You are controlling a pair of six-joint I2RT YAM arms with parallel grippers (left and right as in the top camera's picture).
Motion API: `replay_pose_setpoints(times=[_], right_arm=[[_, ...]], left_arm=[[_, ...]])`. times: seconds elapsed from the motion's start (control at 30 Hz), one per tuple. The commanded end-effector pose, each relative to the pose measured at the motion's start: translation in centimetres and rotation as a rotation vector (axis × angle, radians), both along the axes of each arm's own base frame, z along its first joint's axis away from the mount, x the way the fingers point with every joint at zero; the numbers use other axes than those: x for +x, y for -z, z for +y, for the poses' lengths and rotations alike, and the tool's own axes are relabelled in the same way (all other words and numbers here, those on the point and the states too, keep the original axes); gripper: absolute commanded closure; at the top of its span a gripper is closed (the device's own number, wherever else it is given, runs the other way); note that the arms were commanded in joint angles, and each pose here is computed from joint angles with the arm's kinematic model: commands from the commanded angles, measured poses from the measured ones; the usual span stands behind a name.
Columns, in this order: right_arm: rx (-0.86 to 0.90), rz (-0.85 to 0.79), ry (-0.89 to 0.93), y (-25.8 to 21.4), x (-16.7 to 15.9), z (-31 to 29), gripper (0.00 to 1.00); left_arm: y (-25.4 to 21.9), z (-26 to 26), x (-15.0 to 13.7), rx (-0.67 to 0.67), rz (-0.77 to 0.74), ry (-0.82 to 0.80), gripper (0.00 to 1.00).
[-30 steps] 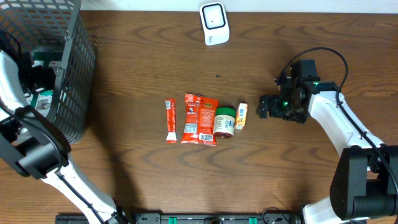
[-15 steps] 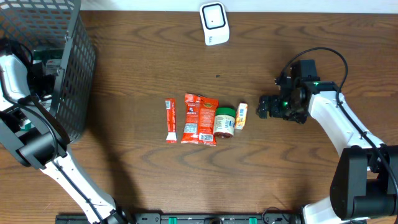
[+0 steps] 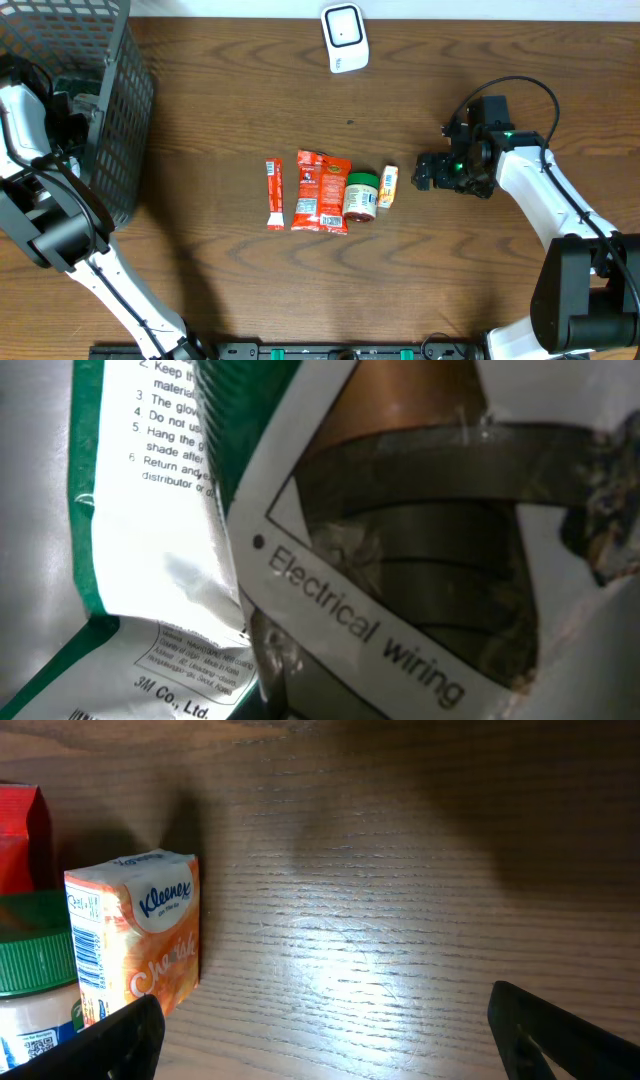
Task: Scan the item barcode
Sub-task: 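Grasp the green-white 3M Comfort Grip gloves pack in the basket, then carry the gloves pack out and lay it left of the red stick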
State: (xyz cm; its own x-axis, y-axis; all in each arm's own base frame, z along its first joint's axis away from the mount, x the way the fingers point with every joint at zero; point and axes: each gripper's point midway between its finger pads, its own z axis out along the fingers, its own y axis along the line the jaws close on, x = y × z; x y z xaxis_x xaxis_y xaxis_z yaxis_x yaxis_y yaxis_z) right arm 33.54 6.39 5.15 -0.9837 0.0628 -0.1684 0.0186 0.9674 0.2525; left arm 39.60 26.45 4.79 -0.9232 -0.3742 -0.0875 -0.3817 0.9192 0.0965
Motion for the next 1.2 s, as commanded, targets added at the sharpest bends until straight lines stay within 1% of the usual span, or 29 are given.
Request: replay_pose_setpoints(times=[0.0, 0.03, 0.07, 0.13, 0.2, 0.23, 0.27, 0.4, 0.47, 0.57, 0.63, 0.73, 0.77, 0.8, 0.83, 0.87, 0.93, 1.0, 1.07, 1.17], right_arm=[[-0.001, -0.020, 0.002, -0.6, 0.4, -0.2, 0.01], [0.000, -0.020, 0.003, -0.6, 0.4, -0.2, 0.01], [0.000, -0.020, 0.003, -0.6, 0.4, -0.2, 0.01], [-0.001, -0.020, 0.002, -0.6, 0.4, -0.2, 0.01], [-0.001, -0.020, 0.002, -0.6, 0.4, -0.2, 0.01], [0.000, -0.020, 0.003, -0.6, 0.4, -0.2, 0.01], [-0.001, -0.020, 0.002, -0.6, 0.4, -0.2, 0.01], [0.000, -0.020, 0.003, -0.6, 0.4, -0.2, 0.01], [0.000, -0.020, 0.003, -0.6, 0.4, -0.2, 0.01], [0.000, -0.020, 0.003, -0.6, 0.4, -0.2, 0.01], [0.000, -0.020, 0.003, -0.6, 0.4, -0.2, 0.01], [0.000, -0.020, 0.002, -0.6, 0.4, -0.2, 0.01], [0.000, -0.020, 0.002, -0.6, 0.4, -0.2, 0.01], [-0.001, -0.020, 0.002, -0.6, 0.4, -0.2, 0.01], [-0.001, -0.019, 0.002, -0.6, 0.4, -0.2, 0.01], [-0.001, -0.020, 0.002, -0.6, 0.4, -0.2, 0.01], [-0.001, -0.019, 0.002, -0.6, 0.4, -0.2, 0.01], [0.000, -0.020, 0.003, -0.6, 0.4, -0.2, 0.01], [-0.001, -0.020, 0.002, -0.6, 0.4, -0.2, 0.01], [-0.001, -0.020, 0.002, -0.6, 0.4, -0.2, 0.01]], left_arm=[[-4.3, 0.7, 0.7, 0.040, -0.111, -0.068, 0.93], [-5.8, 0.9, 0.9, 0.059, -0.148, -0.076, 0.93], [-8.7, 1.1, 1.2, 0.096, -0.217, -0.092, 0.93], [-13.0, 1.2, 1.4, 0.148, -0.317, -0.110, 0.93], [-16.9, 1.1, 1.3, 0.191, -0.409, -0.131, 0.93], [-20.3, 0.9, 1.0, 0.228, -0.492, -0.148, 0.93], [-22.2, 0.8, 0.8, 0.249, -0.536, -0.154, 0.93], [-29.6, -0.4, -1.0, 0.317, -0.720, -0.197, 0.93], [-35.2, -2.2, -3.3, 0.346, -0.867, -0.239, 0.93], [-39.7, -6.1, -4.7, 0.309, -1.004, -0.162, 0.93], [-42.2, -11.2, -6.1, 0.225, -1.086, -0.048, 0.93], [-42.6, -16.3, -8.0, 0.142, -1.085, 0.049, 0.93], [-42.0, -18.9, -8.9, 0.089, -1.058, 0.097, 0.93], [-41.5, -20.2, -9.2, 0.056, -1.037, 0.116, 0.93], [-40.7, -21.7, -9.7, 0.015, -1.006, 0.135, 0.93], [-38.9, -23.8, -10.1, -0.047, -0.937, 0.166, 0.93], [-36.9, -25.6, -10.3, -0.095, -0.858, 0.204, 0.93], [-33.5, -27.9, -10.1, -0.149, -0.741, 0.267, 0.93], [-26.8, -30.7, -9.4, -0.206, -0.558, 0.310, 0.93], [-21.3, -32.2, -8.8, -0.242, -0.442, 0.290, 0.93]])
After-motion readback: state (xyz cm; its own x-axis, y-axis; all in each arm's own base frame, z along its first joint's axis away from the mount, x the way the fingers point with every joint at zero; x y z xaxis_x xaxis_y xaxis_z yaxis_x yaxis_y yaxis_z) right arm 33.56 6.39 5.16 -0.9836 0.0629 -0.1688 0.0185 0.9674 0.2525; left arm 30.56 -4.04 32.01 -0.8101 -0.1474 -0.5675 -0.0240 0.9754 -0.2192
